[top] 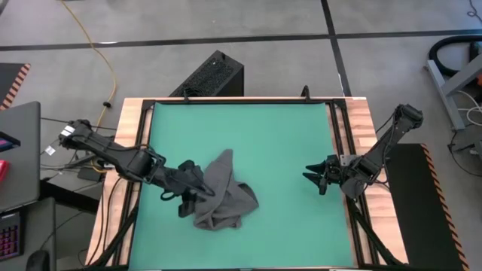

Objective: Roll towel
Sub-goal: Roll the gray towel on the table

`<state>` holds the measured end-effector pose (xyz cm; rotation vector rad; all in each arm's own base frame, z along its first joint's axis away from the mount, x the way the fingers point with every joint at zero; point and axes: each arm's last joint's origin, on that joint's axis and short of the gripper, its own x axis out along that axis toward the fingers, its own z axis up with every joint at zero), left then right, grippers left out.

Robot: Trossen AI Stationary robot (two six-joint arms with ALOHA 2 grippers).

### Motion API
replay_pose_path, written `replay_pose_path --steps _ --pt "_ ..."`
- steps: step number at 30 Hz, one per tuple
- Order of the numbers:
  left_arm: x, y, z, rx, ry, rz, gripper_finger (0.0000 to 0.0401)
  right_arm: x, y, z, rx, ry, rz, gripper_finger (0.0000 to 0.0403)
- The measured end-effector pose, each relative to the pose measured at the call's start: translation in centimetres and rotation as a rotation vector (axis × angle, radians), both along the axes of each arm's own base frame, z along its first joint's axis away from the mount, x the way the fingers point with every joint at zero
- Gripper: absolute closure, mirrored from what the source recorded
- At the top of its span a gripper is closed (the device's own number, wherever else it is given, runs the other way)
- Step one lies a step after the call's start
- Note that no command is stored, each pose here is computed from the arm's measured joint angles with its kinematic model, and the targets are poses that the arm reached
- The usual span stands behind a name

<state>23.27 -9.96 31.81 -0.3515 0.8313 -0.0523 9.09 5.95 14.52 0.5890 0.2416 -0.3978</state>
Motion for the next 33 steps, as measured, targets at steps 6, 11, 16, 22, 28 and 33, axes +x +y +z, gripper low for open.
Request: replay_pose_path --steps 6,11,16,22,28,33 --pt "0.0 -0.1 0.0 0.039 -0.011 -0.038 0.0161 0.0 0.0 0.0 -0.005 0.002 0.001 0.0168" --pt "1.3 -0.4 -1.9 0.127 0.046 0.062 0.0148 -0.1 -0.1 -0.1 -0.008 0.012 -0.003 0.0168" --pt "3.2 -1.1 -4.6 0.189 0.123 0.133 0.0153 -0.1 -0.1 -0.1 -0.008 0.013 -0.003 0.0168" --pt "5.0 -1.8 -7.9 0.209 0.231 0.195 0.0154 -0.1 -0.1 -0.2 -0.01 0.015 -0.003 0.0168" --pt "7.1 -2.8 -9.7 0.232 0.286 0.19 0.0154 -0.1 -0.1 -0.2 -0.017 0.021 -0.003 0.0168" --pt "8.4 -3.3 -9.5 0.234 0.276 0.192 0.0154 -0.1 -0.1 -0.2 -0.02 0.023 -0.003 0.0168"
